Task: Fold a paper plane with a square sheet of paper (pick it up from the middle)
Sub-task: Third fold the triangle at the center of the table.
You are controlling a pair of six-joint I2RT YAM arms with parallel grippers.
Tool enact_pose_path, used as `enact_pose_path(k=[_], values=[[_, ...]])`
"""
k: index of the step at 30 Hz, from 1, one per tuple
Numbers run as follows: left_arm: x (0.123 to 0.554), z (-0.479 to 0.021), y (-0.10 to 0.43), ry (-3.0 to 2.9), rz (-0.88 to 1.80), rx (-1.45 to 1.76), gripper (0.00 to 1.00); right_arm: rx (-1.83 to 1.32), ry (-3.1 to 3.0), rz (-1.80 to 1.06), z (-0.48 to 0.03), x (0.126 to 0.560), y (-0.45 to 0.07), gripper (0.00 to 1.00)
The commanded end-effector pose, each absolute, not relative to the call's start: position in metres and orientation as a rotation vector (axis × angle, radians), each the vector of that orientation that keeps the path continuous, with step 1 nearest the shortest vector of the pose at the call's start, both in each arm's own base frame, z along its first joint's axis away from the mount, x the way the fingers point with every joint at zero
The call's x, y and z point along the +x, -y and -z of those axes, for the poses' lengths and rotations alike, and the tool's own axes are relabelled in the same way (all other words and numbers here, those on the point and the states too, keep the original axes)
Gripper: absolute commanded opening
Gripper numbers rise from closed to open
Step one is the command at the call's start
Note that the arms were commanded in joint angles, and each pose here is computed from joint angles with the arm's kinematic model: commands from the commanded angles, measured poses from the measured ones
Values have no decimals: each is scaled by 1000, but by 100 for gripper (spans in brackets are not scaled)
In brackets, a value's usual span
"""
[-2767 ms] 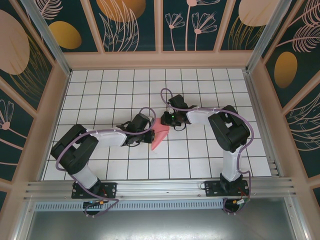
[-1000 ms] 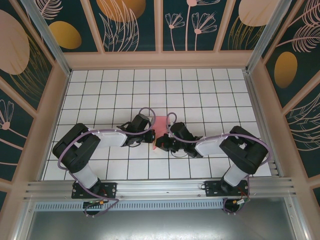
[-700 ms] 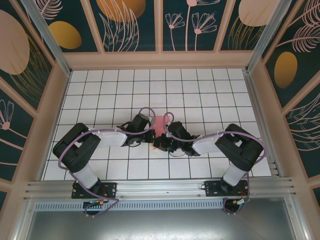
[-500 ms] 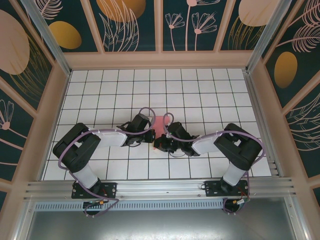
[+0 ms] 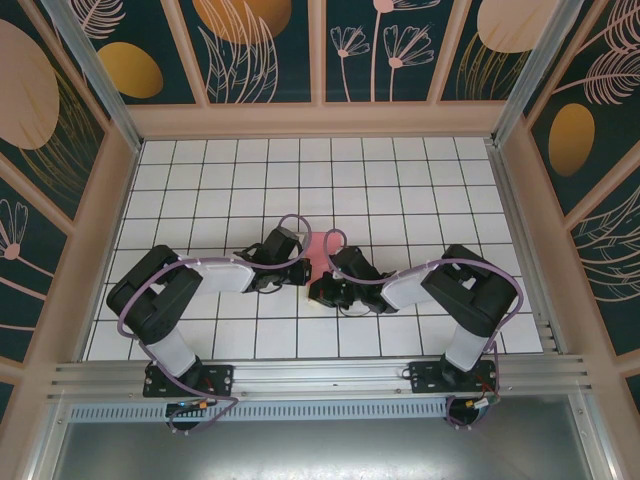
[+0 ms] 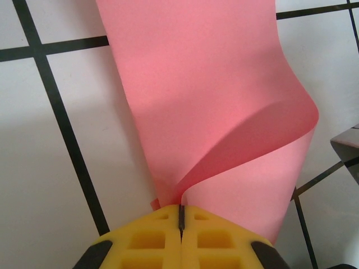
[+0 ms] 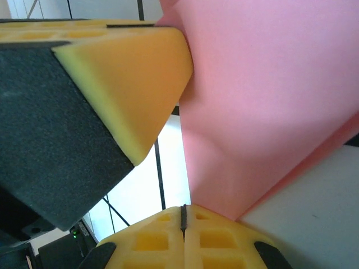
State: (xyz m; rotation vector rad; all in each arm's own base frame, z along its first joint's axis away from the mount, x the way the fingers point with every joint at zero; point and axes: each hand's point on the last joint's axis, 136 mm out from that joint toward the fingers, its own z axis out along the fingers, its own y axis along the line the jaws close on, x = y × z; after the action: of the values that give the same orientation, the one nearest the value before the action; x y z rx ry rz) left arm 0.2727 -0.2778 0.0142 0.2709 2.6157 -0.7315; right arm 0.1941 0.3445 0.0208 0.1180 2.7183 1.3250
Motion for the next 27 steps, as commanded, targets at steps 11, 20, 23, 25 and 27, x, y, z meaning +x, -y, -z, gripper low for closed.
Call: enact_pose_path(k=[11,20,23,25,27], values=[[260,12,268,-2712,676,282,6,146,-2782,-1225,-14,191,-338,7],[262,12,269,-2711,670,288,6,102,-2585,-1397,-62,218,-334,8],[262,11,269,-2710,670,289,6,113,-2589,-1404,-57,221,-336,7],[263,11,269,-2709,666,289,6,127,-2603,-1380,-52,223,-335,7],[262,11,269,-2710,667,291,6,140,-2612,-1364,-47,224,-333,7]])
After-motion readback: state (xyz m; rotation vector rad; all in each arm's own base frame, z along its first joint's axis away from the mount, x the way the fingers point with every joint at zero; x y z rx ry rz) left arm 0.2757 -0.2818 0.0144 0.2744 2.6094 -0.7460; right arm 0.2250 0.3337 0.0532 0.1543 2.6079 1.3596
